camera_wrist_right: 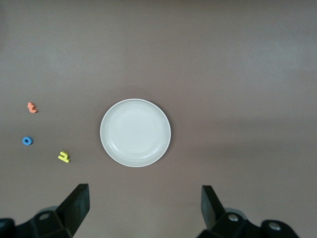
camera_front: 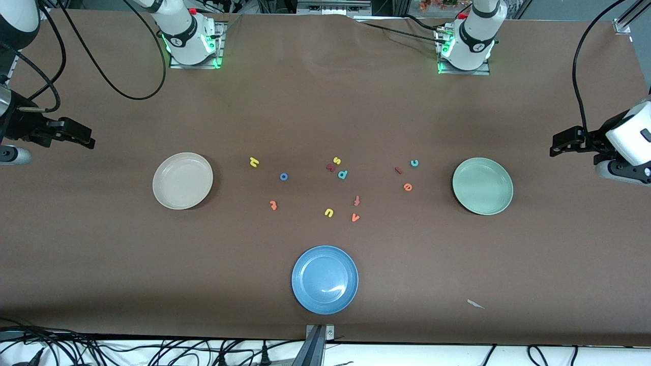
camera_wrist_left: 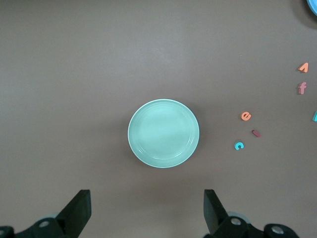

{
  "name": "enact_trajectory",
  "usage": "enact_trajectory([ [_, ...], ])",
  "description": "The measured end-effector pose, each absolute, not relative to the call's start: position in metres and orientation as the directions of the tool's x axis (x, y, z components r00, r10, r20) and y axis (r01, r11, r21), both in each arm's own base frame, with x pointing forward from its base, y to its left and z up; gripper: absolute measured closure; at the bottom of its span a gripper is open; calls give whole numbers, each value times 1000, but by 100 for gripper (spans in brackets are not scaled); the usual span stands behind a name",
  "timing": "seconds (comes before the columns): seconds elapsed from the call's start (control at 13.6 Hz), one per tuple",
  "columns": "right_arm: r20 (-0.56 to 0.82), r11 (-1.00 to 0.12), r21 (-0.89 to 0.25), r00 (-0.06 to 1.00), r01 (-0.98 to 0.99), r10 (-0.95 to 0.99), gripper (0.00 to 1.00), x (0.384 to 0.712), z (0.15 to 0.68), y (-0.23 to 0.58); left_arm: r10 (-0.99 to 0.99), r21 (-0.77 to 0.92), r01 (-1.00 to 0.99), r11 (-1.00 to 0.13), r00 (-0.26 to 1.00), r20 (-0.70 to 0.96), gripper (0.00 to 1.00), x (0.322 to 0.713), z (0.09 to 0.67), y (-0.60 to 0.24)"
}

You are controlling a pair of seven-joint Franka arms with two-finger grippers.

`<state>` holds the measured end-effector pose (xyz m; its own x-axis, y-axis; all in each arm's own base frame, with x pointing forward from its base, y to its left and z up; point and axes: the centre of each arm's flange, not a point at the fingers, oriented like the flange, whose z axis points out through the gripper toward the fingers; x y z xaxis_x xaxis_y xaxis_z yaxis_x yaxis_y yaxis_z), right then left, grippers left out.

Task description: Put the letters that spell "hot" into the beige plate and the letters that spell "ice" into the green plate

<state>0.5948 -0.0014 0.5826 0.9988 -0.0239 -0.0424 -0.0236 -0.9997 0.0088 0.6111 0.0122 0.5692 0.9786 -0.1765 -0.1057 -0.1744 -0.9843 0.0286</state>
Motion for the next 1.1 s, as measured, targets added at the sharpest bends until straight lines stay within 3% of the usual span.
enact_trajectory([
  [1.1,-43,-1000,9,999,-24,-24,0,595,583,-1,-178,30,-176,-984,977,-114,0,612,566,11],
])
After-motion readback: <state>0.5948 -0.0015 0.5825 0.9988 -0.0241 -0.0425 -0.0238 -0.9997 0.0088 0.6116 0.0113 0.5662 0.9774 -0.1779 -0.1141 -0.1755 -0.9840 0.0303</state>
